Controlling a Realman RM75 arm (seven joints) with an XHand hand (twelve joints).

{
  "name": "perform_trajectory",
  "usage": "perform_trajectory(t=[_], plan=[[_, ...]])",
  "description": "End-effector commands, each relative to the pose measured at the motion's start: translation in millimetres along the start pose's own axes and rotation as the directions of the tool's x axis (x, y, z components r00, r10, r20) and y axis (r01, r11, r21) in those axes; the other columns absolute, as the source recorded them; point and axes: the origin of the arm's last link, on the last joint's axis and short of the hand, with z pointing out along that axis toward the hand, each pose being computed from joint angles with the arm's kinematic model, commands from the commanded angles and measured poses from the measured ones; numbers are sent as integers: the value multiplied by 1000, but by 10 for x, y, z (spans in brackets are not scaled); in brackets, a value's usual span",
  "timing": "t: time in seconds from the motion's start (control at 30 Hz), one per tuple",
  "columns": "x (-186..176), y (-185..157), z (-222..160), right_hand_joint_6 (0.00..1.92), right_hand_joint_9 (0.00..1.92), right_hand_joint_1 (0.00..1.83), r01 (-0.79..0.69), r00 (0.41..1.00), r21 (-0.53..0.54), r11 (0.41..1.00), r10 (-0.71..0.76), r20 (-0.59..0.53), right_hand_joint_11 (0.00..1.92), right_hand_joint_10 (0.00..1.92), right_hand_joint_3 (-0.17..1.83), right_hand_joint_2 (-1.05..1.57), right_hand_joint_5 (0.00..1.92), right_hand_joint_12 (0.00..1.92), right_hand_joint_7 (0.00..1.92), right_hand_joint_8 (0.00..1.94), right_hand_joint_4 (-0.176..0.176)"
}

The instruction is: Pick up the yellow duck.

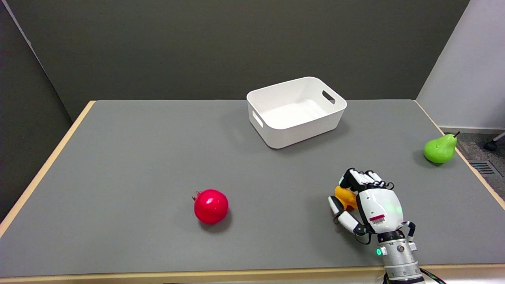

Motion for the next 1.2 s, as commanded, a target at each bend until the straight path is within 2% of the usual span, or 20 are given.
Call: perform_trajectory(t=[0.03, 0.2, 0.53, 0.83, 1.0, 1.2], plan=[[3, -80, 18, 1589, 728, 1192, -1, 1000, 26, 1000, 1, -17, 507, 1308, 202, 1157, 559, 1760, 893, 1228, -159], [6, -91, 21, 1590, 759, 1194, -1, 1000, 31, 1000, 1, -19, 501, 1306, 97, 1219, 525, 1853, 882, 1288, -176], [56, -164, 146, 1577, 762, 1184, -11, 998, 65, 998, 15, -61, 475, 1318, 47, 1264, 482, 1920, 859, 1375, -176], [319, -421, 832, 1565, 769, 1181, 23, 976, 231, 973, 29, -218, 479, 1314, 40, 1272, 476, 1921, 853, 1401, -176], [334, -550, 1205, 1562, 771, 1181, 60, 984, 274, 960, -10, -179, 482, 1315, 41, 1272, 476, 1921, 852, 1405, -176], [320, -601, 1359, 1563, 772, 1180, 69, 988, 273, 959, -28, -153, 482, 1313, 40, 1274, 474, 1921, 850, 1410, -176]])
